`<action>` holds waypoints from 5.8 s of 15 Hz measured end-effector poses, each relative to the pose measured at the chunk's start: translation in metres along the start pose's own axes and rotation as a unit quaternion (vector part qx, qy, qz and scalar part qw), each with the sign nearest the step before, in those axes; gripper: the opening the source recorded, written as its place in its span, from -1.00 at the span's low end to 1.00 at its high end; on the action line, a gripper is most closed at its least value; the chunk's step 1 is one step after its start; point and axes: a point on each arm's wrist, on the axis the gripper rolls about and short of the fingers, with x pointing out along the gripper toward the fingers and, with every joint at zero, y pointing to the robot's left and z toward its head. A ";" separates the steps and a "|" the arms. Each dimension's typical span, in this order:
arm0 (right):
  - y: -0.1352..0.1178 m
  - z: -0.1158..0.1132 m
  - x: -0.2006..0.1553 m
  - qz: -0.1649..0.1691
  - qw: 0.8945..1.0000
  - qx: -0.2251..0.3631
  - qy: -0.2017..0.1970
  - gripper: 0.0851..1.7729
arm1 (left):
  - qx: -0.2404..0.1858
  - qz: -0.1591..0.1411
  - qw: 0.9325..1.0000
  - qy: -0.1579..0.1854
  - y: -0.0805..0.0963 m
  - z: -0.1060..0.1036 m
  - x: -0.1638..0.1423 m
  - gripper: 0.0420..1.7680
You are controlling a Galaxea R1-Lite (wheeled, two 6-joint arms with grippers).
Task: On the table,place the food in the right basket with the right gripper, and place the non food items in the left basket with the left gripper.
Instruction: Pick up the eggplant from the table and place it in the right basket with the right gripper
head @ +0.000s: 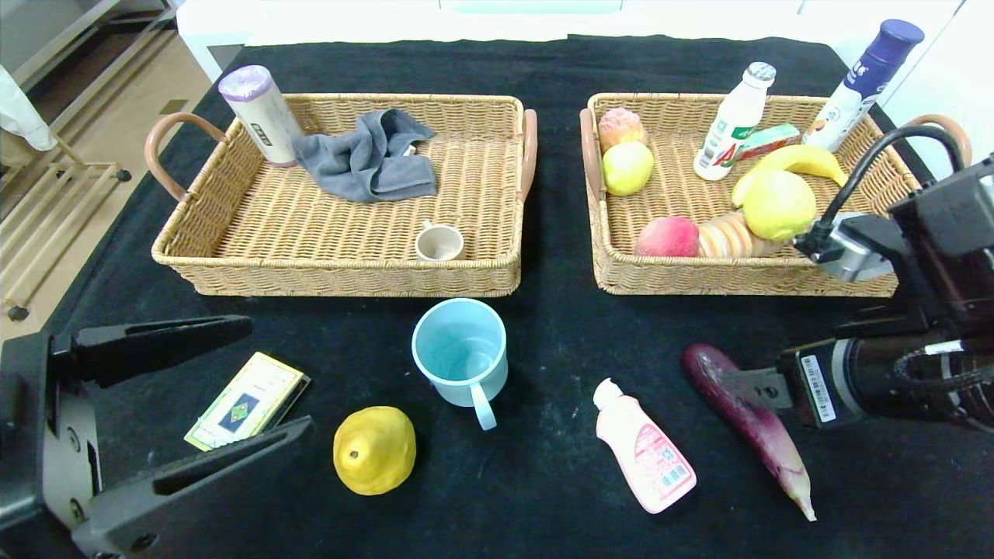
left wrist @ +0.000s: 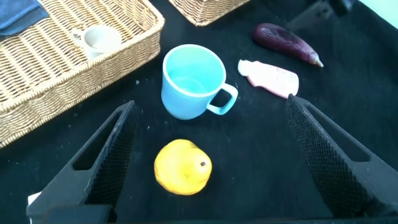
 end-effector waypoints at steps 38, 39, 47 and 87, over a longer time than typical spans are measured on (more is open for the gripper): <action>0.017 -0.005 0.049 -0.017 0.999 -0.019 0.046 -0.15 | 0.008 0.002 1.000 -0.009 -0.002 0.001 -0.005 0.94; 0.017 -0.005 0.049 -0.017 0.999 -0.019 0.046 -0.15 | 0.008 0.002 1.000 -0.008 -0.002 0.001 -0.005 0.94; 0.016 -0.005 0.047 -0.016 0.999 -0.019 0.045 -0.15 | 0.012 0.001 1.000 -0.004 -0.002 -0.002 -0.005 0.94; -0.003 0.147 0.017 -0.013 0.952 0.122 -0.281 -0.15 | 0.019 -0.002 1.000 0.011 -0.002 -0.008 -0.001 0.94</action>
